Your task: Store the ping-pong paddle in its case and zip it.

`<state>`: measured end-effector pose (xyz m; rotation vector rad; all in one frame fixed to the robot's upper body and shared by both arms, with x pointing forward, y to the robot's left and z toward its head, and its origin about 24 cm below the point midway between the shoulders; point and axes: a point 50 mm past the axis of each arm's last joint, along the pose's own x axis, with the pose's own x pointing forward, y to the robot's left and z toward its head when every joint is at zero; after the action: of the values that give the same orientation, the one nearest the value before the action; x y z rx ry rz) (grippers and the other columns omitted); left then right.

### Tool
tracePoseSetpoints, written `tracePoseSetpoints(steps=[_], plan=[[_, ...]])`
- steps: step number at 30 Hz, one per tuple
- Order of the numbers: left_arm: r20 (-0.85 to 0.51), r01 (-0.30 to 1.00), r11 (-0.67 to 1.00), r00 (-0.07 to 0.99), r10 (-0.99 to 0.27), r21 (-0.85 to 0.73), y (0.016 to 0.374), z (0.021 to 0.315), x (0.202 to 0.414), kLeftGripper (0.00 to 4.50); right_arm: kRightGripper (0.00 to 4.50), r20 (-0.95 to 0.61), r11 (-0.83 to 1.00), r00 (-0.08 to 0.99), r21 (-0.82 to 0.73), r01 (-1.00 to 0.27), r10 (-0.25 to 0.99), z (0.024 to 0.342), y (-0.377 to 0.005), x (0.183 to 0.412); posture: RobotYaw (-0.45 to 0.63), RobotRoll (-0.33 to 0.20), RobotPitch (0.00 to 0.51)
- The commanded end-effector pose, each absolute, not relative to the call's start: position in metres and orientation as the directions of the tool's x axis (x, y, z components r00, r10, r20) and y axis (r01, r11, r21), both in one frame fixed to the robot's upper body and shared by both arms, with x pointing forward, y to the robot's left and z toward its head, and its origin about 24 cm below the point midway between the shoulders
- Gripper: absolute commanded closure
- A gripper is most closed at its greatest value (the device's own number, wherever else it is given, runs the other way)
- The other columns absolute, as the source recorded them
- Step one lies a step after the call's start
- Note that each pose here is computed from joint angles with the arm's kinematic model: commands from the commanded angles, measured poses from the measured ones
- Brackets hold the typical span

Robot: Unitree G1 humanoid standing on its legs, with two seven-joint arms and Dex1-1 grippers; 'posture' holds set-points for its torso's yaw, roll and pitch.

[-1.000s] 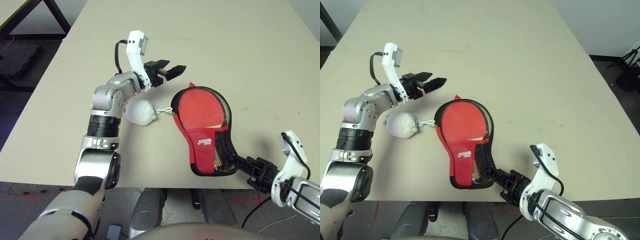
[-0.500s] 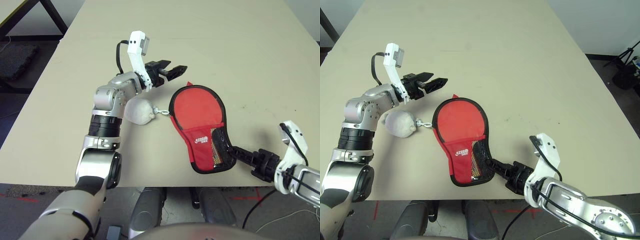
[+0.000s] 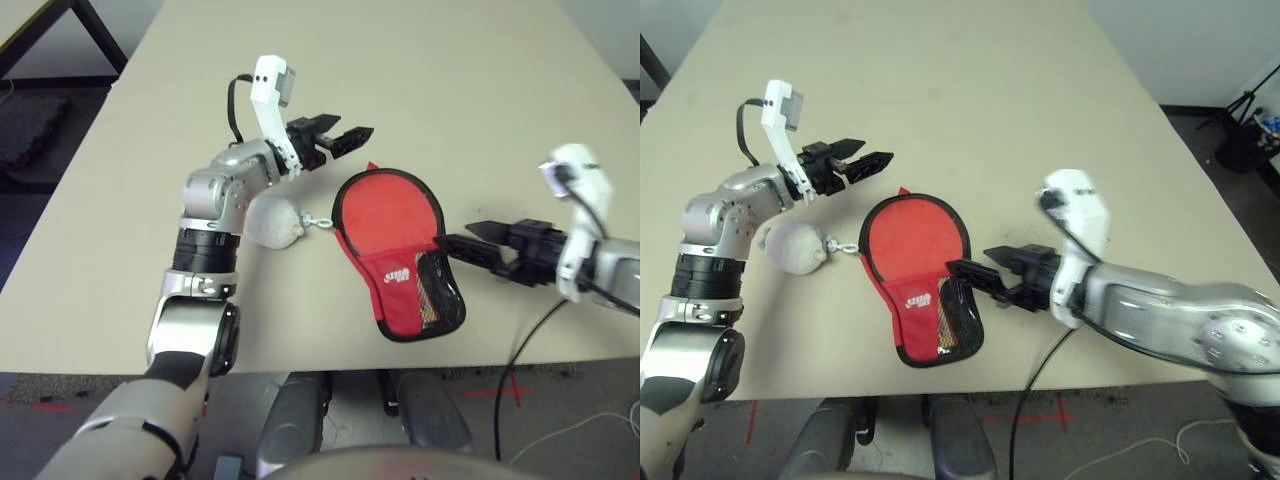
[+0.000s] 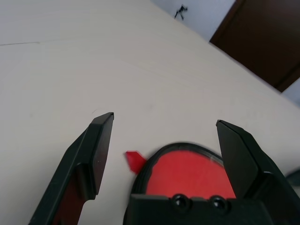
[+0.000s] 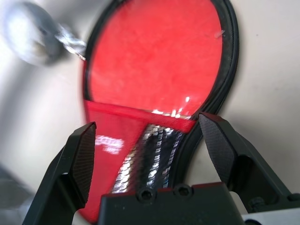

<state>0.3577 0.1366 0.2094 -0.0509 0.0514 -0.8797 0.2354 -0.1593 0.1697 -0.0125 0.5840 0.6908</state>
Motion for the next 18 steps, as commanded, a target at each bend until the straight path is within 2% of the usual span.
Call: tracePoseSetpoints(steps=[1,8,18], plan=[[-0.043,0.774,0.633,0.632,-0.774,-0.019,0.144,0.215,0.360,0.00,0.02,-0.579,0.760,0.582,0.104,-0.642,0.571,0.157,-0.156,0.237,-0.10,0.000,0.185],[-0.043,0.750,0.660,0.661,-0.749,0.038,0.160,0.229,0.362,0.00,0.02,-0.597,0.683,0.513,0.082,-0.726,0.617,0.156,-0.144,0.230,-0.09,0.000,0.186],[-0.096,0.778,0.624,0.628,-0.772,0.072,0.162,0.231,0.358,0.00,0.02,-0.608,0.607,0.482,0.000,-0.795,0.631,0.156,-0.131,0.234,-0.10,0.000,0.192]])
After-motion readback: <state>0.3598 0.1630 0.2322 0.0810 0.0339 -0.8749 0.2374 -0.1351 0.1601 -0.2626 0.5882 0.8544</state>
